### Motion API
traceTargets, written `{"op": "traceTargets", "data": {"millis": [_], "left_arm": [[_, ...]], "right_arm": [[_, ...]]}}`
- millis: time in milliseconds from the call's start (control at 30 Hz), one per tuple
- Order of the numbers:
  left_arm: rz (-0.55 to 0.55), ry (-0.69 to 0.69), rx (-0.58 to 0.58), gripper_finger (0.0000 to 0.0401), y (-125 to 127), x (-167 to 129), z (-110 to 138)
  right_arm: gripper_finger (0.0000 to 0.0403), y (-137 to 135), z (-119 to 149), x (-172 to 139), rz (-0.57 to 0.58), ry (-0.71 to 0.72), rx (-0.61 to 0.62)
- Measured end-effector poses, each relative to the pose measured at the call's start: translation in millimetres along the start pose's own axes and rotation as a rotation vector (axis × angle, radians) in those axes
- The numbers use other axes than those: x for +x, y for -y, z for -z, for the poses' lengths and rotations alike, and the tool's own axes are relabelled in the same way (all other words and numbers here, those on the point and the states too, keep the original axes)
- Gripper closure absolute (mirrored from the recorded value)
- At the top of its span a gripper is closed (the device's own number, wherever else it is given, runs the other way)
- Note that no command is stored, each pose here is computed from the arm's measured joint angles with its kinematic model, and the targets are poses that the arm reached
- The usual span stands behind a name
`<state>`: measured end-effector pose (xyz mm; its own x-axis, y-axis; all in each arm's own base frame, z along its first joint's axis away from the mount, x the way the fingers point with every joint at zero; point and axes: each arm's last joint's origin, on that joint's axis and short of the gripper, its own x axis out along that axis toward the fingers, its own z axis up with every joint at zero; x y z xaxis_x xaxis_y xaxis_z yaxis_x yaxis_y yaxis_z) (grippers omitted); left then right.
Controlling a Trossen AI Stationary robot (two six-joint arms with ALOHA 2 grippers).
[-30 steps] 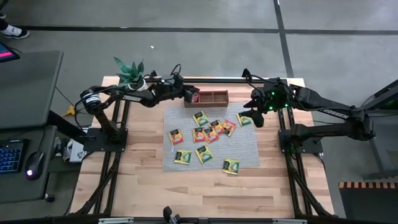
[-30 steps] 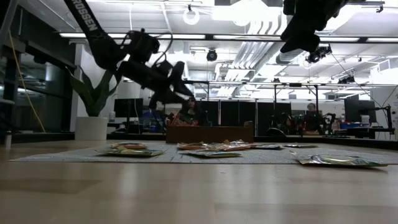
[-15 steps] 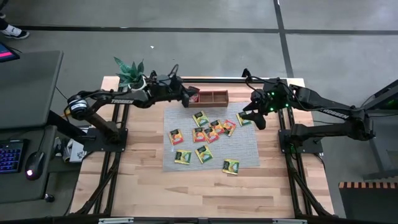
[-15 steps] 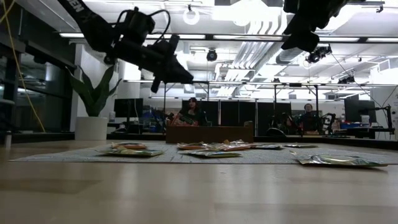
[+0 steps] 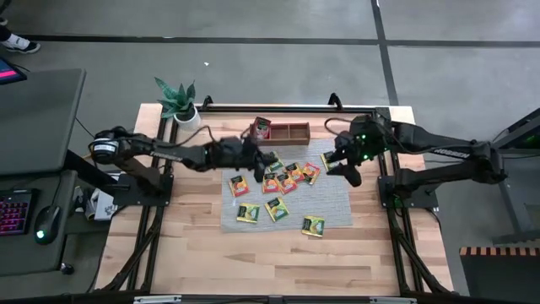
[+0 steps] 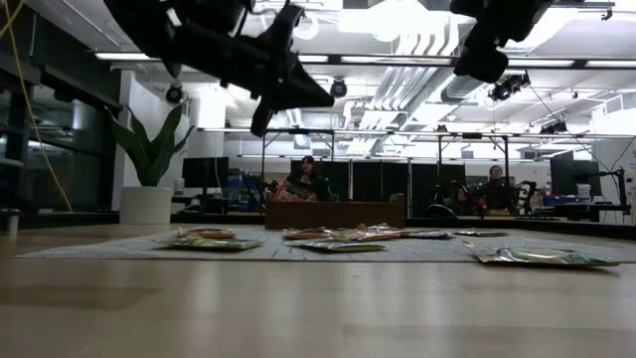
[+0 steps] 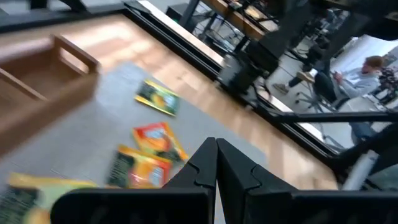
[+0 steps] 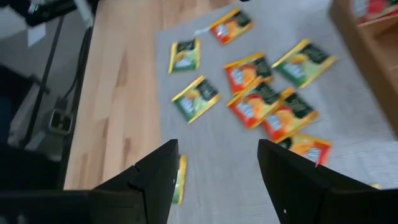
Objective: Pick & Place Tea
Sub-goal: Put the yellow tea bag into the middle section of the wooden organizer
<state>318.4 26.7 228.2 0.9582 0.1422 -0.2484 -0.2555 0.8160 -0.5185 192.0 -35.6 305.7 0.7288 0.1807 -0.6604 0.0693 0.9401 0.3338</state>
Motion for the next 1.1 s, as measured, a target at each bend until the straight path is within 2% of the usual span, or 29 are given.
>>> {"op": "traceTargets", "data": {"millis": [300, 633, 800, 1000, 1100], "left_arm": [[-0.058, 0.062, -0.092, 0.0401, 68, -18, 50], [-0.128, 0.11, -0.201, 0.0401, 108, -31, 101], [-0.108, 0.095, -0.186, 0.0401, 133, -22, 113], [-0.105, 0.042, -0.147, 0.0401, 159, -11, 129], [-0.112, 0.01, -0.123, 0.0401, 170, -8, 138]], "right_arm": [[0.0187, -19, 5, 43, -0.079, -0.176, -0.059], [0.0187, -37, 21, 103, -0.135, -0.391, -0.167], [0.0187, -45, 29, 134, -0.146, -0.438, -0.163], [0.0187, -58, 41, 164, -0.177, -0.461, -0.218], [0.0187, -59, 47, 177, -0.131, -0.471, -0.245]]}}
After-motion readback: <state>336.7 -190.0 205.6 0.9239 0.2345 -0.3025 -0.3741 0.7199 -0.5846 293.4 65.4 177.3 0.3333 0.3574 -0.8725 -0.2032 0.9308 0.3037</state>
